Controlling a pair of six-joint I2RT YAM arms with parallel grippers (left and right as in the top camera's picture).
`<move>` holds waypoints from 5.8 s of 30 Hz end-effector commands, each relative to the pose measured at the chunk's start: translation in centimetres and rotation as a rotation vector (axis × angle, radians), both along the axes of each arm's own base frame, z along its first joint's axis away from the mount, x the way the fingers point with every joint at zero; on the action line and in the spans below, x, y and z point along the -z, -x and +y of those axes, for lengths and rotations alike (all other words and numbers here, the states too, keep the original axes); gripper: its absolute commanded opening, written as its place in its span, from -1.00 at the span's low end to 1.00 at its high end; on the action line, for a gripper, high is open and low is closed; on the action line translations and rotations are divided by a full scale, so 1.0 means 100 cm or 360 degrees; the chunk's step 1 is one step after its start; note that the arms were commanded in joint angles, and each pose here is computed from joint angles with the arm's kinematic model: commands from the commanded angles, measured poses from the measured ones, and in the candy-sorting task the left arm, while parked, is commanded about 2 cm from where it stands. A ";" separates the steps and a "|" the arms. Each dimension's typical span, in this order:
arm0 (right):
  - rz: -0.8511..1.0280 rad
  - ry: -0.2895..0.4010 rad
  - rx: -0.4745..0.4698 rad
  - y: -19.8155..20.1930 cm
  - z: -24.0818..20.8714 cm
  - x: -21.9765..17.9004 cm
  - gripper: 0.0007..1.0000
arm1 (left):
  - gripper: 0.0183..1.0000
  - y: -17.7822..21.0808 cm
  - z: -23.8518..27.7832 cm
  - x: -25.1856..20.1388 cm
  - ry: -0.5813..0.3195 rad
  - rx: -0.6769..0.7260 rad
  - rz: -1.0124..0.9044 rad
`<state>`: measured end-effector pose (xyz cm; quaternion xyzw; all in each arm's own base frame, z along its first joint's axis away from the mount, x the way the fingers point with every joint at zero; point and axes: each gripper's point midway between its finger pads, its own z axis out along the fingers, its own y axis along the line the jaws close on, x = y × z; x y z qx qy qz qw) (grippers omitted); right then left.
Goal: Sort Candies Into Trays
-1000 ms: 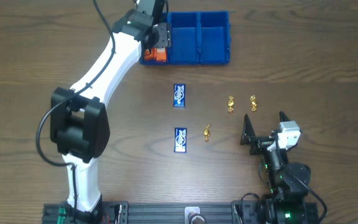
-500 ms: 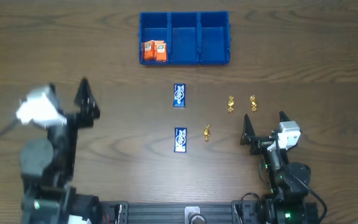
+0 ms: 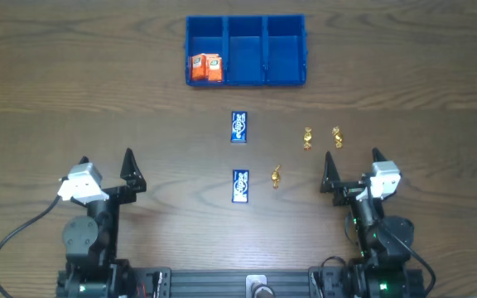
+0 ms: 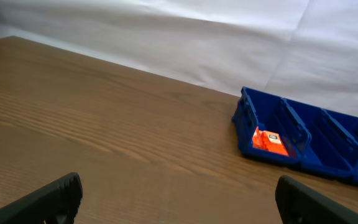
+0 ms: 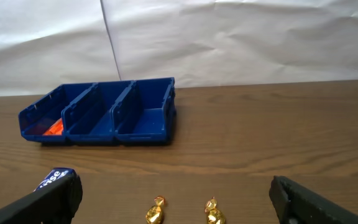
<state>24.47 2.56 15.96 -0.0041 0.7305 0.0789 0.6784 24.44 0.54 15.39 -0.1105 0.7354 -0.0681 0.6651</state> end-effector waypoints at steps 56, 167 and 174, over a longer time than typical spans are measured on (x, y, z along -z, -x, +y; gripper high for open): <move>0.2130 0.0294 -0.0017 0.021 0.216 0.152 0.94 | 1.00 0.001 0.000 0.018 -0.0024 0.0001 0.0086; 0.1374 0.0371 -0.0013 -0.295 0.199 0.033 -0.50 | 1.00 0.001 0.000 0.018 -0.0024 0.0001 0.0086; 0.1393 0.0250 0.0036 -0.299 0.203 0.044 -0.50 | 1.00 0.001 0.000 0.018 -0.0024 0.0001 0.0086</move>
